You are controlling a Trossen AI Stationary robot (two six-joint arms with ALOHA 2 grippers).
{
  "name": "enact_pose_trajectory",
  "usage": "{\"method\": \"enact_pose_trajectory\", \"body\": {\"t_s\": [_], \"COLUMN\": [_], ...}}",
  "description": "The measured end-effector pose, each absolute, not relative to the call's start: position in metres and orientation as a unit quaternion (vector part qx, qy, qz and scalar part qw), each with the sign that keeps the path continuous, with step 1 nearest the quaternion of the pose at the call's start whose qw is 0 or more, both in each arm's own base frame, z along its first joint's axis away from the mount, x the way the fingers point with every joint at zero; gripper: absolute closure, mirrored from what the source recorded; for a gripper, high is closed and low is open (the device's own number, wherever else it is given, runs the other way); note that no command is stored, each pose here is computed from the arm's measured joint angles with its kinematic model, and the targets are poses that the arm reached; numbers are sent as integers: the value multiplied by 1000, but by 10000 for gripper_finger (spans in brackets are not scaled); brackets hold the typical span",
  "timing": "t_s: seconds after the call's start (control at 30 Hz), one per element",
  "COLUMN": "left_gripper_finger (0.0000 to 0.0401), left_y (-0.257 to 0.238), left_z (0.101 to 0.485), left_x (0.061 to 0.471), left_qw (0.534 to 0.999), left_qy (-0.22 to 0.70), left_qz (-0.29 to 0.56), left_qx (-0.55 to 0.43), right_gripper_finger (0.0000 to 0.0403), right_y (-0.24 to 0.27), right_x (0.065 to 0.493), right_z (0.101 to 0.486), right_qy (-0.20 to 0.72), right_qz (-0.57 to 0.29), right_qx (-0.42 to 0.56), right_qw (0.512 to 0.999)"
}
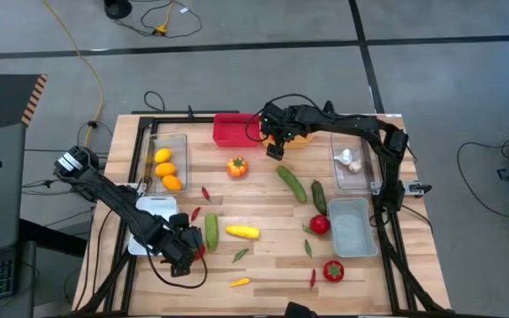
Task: Sort produce into baskets
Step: Put the red tomato into the yellow bin
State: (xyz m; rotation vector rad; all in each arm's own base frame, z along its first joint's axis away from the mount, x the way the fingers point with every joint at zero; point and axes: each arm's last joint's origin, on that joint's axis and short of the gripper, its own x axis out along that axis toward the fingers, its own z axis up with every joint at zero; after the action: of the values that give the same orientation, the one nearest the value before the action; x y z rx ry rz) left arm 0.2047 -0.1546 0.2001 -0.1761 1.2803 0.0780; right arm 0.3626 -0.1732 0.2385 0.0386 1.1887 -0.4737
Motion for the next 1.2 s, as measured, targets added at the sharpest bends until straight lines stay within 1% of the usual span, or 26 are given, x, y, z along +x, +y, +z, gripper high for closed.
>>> {"method": "enact_pose_trajectory", "body": {"t_s": [0.23, 0.4, 0.67, 0.87, 1.0, 1.2], "left_gripper_finger": [97, 97, 98, 127, 148, 154], "left_y": [-155, -153, -152, -152, -152, -152], "left_z": [186, 179, 176, 176, 175, 175], "left_x": [205, 203, 201, 202, 202, 201], "left_qw": [809, 809, 809, 809, 809, 809], "left_qy": [579, 578, 578, 577, 578, 578], "left_qz": [21, 27, 26, 26, 26, 26], "left_qx": [-101, -105, -107, -108, -108, -108], "right_gripper_finger": [5, 5, 5, 5, 5, 5], "right_y": [-173, -173, -173, -171, -165, -153], "right_x": [363, 363, 363, 357, 346, 323], "right_z": [238, 238, 239, 240, 258, 305], "right_qy": [555, 555, 555, 574, 574, 524], "right_qz": [-220, -219, -219, -212, -212, -225], "right_qx": [16, 16, 14, 15, 14, 8], "right_qw": [802, 802, 802, 791, 791, 822]}}
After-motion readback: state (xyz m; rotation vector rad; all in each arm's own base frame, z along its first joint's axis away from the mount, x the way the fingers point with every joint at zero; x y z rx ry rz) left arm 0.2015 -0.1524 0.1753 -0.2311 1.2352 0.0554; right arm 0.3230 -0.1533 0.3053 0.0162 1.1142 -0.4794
